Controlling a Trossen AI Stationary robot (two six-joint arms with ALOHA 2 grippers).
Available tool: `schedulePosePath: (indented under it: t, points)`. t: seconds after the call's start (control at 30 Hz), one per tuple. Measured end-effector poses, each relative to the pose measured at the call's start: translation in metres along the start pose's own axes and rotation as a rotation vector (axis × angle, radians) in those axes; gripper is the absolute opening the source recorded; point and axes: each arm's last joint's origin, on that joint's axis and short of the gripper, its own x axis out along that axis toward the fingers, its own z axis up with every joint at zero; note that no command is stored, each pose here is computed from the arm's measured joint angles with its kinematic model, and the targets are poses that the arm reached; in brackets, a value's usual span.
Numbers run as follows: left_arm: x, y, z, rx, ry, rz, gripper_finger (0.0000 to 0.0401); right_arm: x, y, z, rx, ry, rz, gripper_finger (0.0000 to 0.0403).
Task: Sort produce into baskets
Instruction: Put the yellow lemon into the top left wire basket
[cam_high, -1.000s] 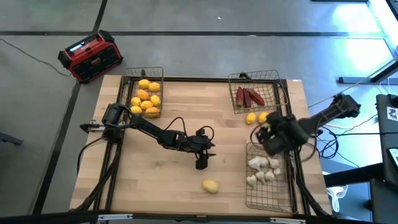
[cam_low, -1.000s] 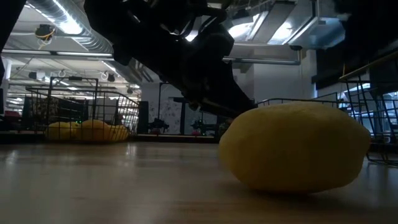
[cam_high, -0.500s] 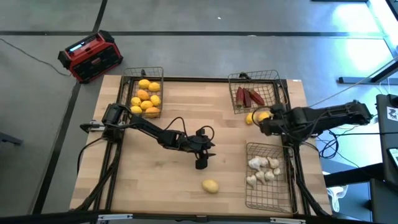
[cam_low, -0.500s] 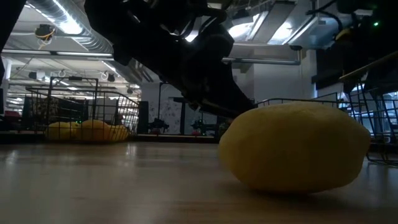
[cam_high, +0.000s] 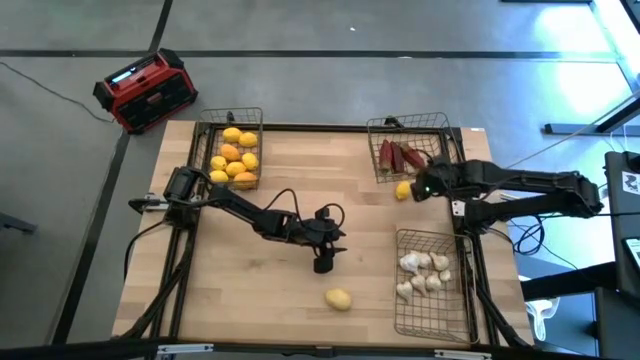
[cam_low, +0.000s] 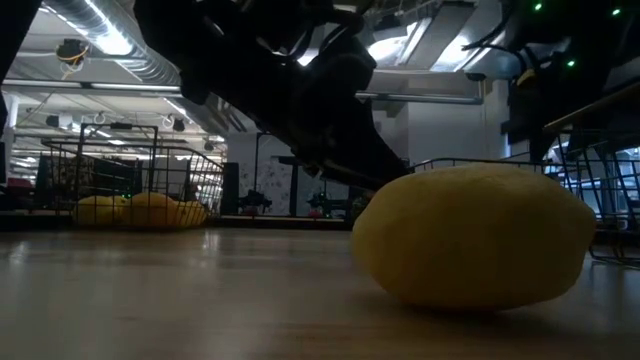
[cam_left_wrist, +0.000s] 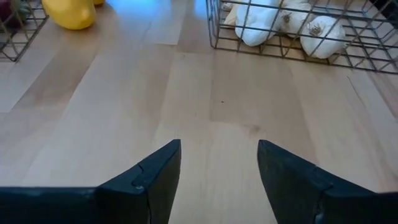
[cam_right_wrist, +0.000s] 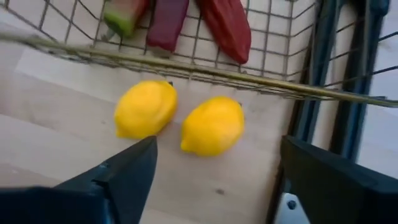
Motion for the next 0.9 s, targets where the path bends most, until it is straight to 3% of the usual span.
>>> schedulePosePath:
  t: [0.23, 0.53, 0.63, 0.9]
  points:
    - [0.000, 0.000, -0.001, 0.005, 0.005, 0.000, 0.0208, 0.020, -0.006, 0.005, 0.062, 0.064, 0.005, 0.0396]
    - [0.000, 0.000, -0.002, 0.006, 0.021, 0.003, 0.0208, 0.025, -0.001, 0.007, 0.072, 0.033, 0.028, 0.0375]
    - [0.000, 0.000, -0.002, 0.007, 0.020, 0.003, 0.0208, 0.029, 0.001, 0.010, 0.073, 0.013, -0.014, 0.0374]
    - [0.000, 0.000, -0.002, 0.007, 0.021, 0.003, 0.0208, 0.055, 0.006, 0.018, 0.072, 0.150, -0.121, 0.0373]
